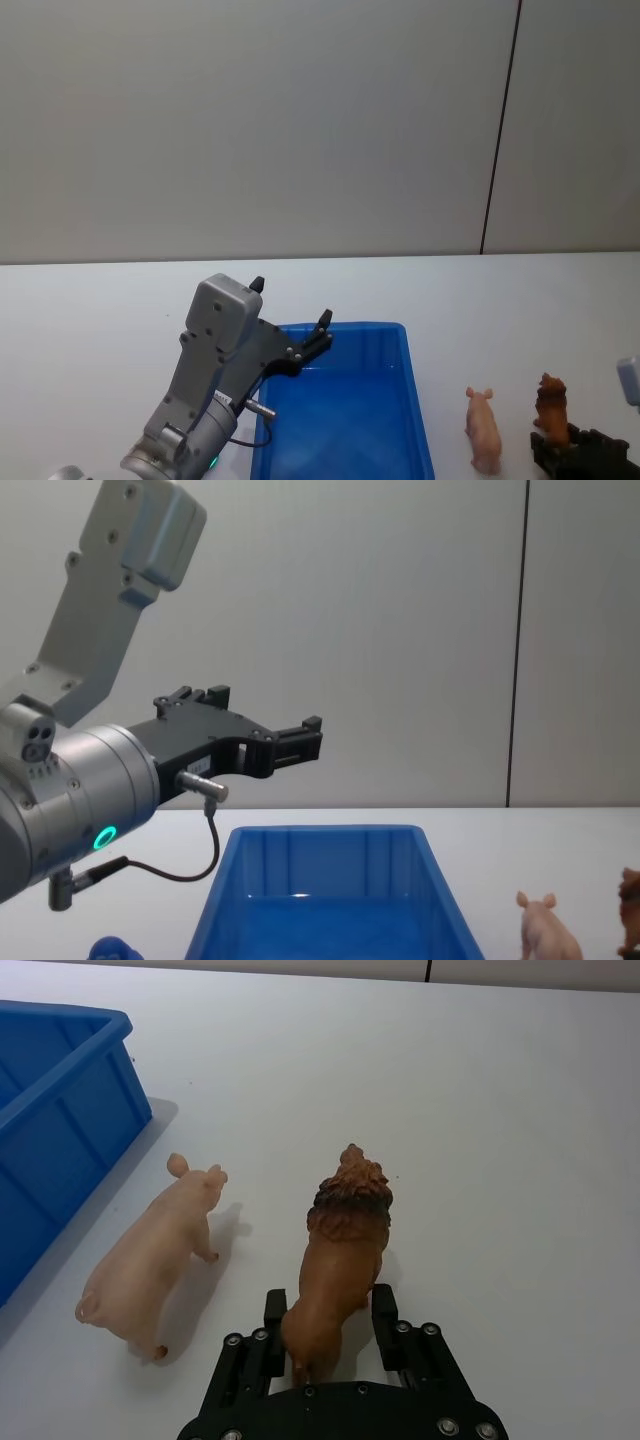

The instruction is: Pick up the two dolls from the table and place them into the box.

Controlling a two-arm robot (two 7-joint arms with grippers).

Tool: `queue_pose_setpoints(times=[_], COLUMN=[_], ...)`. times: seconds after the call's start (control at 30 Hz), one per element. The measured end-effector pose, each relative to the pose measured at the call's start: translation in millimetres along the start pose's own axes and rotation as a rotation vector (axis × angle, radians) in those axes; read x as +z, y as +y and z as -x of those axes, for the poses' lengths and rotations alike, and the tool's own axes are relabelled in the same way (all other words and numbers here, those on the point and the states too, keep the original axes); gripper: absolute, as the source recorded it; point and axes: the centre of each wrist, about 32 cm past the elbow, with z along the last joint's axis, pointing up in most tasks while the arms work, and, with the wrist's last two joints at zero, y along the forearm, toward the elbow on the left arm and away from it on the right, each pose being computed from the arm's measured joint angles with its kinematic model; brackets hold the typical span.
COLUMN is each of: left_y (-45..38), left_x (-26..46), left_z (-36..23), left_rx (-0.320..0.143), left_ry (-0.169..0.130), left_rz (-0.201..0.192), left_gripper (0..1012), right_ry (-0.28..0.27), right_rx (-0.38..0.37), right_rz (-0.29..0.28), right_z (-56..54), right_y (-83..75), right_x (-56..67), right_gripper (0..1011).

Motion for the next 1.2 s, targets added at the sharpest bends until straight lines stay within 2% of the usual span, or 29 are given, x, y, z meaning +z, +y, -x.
queue_pose_setpoints(times=[0.23, 0.3, 0.5, 0.77, 0.9, 1.2], left_y=[0.0, 0.0, 0.0, 0.0, 0.0, 0.0], left_x=[0.0, 0.0, 0.0, 0.0, 0.0, 0.0], left_z=[0.0, 0.0, 0.0, 0.0, 0.0, 0.0], left_rx=[0.000, 0.000, 0.000, 0.000, 0.000, 0.000], left_ry=[0.000, 0.000, 0.000, 0.000, 0.000, 0.000], left_rz=[0.000, 0.000, 0.000, 0.000, 0.000, 0.000], left_gripper=[1003, 1003, 1003, 1003, 1003, 1003], right_ry=[-0.009, -0.018, -0.051, -0.120, -0.153, -0.195], right_rx=[-0.004, -0.008, -0.017, -0.001, 0.035, 0.130], right_rz=[-0.024, -0.039, -0.083, -0.176, -0.219, -0.266], right_z=[0.9, 1.7, 4.3, 10.7, 14.9, 25.6], right_y=[-0.8, -1.4, -2.9, -4.3, -3.6, 2.2], right_x=[1.3, 2.6, 8.2, 26.7, 40.0, 62.7], right_gripper=[310, 282, 278, 278, 278, 278])
